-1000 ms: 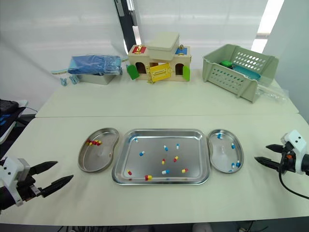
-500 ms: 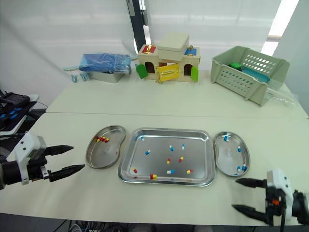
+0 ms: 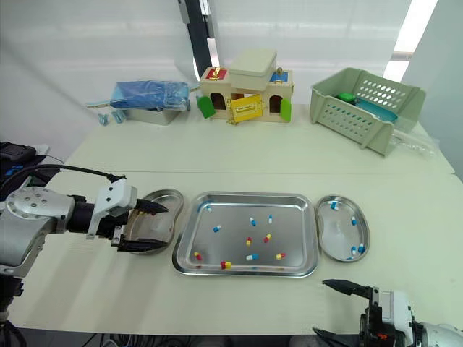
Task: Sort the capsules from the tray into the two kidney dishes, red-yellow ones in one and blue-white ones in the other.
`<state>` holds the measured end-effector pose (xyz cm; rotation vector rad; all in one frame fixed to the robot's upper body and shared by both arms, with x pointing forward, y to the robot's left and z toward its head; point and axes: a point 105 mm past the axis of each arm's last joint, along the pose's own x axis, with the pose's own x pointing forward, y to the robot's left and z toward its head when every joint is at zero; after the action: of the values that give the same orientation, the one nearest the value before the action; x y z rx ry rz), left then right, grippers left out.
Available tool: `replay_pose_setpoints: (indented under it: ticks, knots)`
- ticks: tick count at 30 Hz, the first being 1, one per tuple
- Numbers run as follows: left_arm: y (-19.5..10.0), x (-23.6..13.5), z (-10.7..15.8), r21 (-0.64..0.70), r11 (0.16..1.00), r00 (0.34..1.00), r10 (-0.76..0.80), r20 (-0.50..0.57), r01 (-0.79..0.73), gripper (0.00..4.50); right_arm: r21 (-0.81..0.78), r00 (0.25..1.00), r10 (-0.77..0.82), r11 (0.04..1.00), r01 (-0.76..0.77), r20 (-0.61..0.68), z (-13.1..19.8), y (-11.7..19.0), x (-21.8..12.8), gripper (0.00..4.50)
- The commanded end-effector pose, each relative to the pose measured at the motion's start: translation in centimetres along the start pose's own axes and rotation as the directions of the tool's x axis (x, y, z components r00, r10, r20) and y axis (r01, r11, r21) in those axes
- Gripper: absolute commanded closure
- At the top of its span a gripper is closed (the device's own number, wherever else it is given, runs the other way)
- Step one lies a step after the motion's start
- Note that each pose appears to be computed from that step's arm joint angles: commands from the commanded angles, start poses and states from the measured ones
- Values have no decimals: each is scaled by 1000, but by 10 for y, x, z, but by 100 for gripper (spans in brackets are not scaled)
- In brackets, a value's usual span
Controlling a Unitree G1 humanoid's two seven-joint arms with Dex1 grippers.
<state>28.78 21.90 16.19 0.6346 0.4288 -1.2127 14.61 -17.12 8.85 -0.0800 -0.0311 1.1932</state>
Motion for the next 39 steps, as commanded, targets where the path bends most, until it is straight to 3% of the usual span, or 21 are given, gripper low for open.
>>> replay_pose_setpoints:
  ticks: [1,12,19,27,31,34,39]
  knots:
    - [-5,7,1,42,996,997,-76,-16,76,0,-37,999,8,999,-7,50,3,2,2,4]
    - [-9,31,4,118,969,974,-209,-92,219,0,-99,993,-6,995,17,115,4,0,7,4]
    - [-4,43,8,198,942,959,-245,-140,269,0,-106,996,8,994,2,94,2,-3,9,4]
    - [-3,66,5,373,831,904,-321,-284,412,0,-116,994,6,993,7,107,6,-7,16,4]
    - [-7,76,7,420,771,872,-363,-329,479,87,-116,995,-4,993,15,98,5,-7,16,0]
    - [-7,80,10,444,739,857,-377,-350,506,185,-117,995,-7,993,18,96,5,-7,16,0]
    - [-7,84,8,464,692,827,-389,-405,553,185,-115,995,-17,993,28,99,5,-5,18,0]
